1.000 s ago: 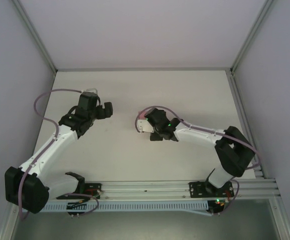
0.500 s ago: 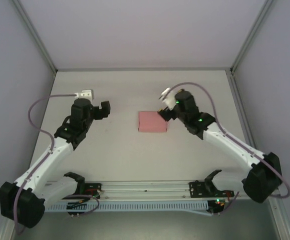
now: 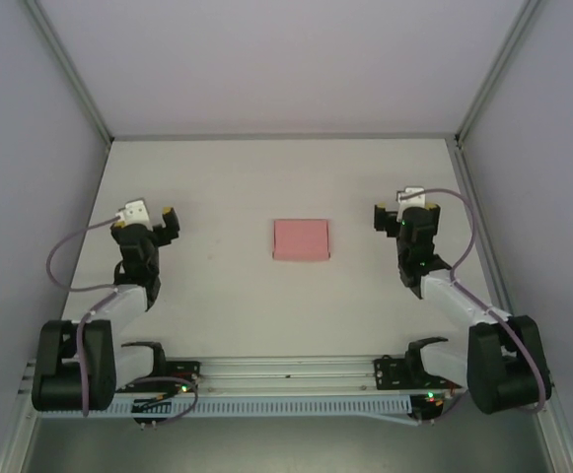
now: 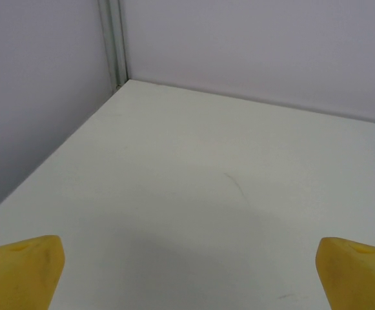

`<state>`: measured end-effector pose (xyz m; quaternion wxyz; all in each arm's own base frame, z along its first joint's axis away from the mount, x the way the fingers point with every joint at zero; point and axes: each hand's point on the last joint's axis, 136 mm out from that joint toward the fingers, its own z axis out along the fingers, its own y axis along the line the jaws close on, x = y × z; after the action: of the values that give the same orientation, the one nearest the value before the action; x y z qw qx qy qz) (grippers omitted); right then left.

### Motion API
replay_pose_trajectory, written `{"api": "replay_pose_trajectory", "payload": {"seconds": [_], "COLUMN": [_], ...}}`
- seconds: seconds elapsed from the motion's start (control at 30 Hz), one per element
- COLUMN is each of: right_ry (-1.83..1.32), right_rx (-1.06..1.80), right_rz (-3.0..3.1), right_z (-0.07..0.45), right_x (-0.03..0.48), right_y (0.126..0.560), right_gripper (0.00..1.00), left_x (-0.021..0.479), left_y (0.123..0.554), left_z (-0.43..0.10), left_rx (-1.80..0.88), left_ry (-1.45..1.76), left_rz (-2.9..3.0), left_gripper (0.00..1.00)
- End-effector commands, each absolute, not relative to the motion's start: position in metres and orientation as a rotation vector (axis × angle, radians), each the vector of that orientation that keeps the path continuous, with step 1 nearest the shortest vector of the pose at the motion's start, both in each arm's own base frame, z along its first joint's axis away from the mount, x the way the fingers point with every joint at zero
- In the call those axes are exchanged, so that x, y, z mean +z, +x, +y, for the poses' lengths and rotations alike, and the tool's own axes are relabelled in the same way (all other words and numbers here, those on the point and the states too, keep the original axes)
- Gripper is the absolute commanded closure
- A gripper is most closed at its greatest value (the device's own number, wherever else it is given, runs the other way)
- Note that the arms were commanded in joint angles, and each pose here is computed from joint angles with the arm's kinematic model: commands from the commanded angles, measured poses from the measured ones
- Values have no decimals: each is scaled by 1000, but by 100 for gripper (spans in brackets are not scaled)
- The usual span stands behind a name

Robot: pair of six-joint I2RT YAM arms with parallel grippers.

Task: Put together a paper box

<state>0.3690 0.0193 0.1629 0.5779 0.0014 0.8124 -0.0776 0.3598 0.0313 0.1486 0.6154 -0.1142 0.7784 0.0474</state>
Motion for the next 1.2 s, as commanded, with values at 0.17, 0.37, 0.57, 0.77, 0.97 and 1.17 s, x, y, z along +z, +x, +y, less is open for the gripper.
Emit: {"api": "replay_pose_trajectory", "payload": {"seconds": [0.17, 0.37, 0.57, 0.77, 0.97, 1.17], "right_ry": [-4, -12, 19, 102, 122, 101], "right_rx": [-120, -87, -50, -22, 4, 15], "right_rz": [1766, 1762, 1742, 1827, 1867, 1865], "right_z": [17, 16, 8, -8, -13, -10], "right_x": [152, 145, 120, 98, 95, 95], "right_y": [369, 368, 363, 380, 391, 391], "right_gripper": [0, 0, 0, 0, 0, 0], "left_x": [171, 171, 129, 116, 115, 115], "left_y": [363, 363, 366, 382, 383, 384], "left_z": [14, 14, 14, 3, 2, 0], "left_rx": [8, 51, 43, 26, 40, 42], "left_ry": [-82, -21, -11, 53, 52, 54], "left_rz": [1674, 1637, 1642, 1748, 1760, 1761], "left_gripper": [0, 0, 0, 0, 0, 0]}}
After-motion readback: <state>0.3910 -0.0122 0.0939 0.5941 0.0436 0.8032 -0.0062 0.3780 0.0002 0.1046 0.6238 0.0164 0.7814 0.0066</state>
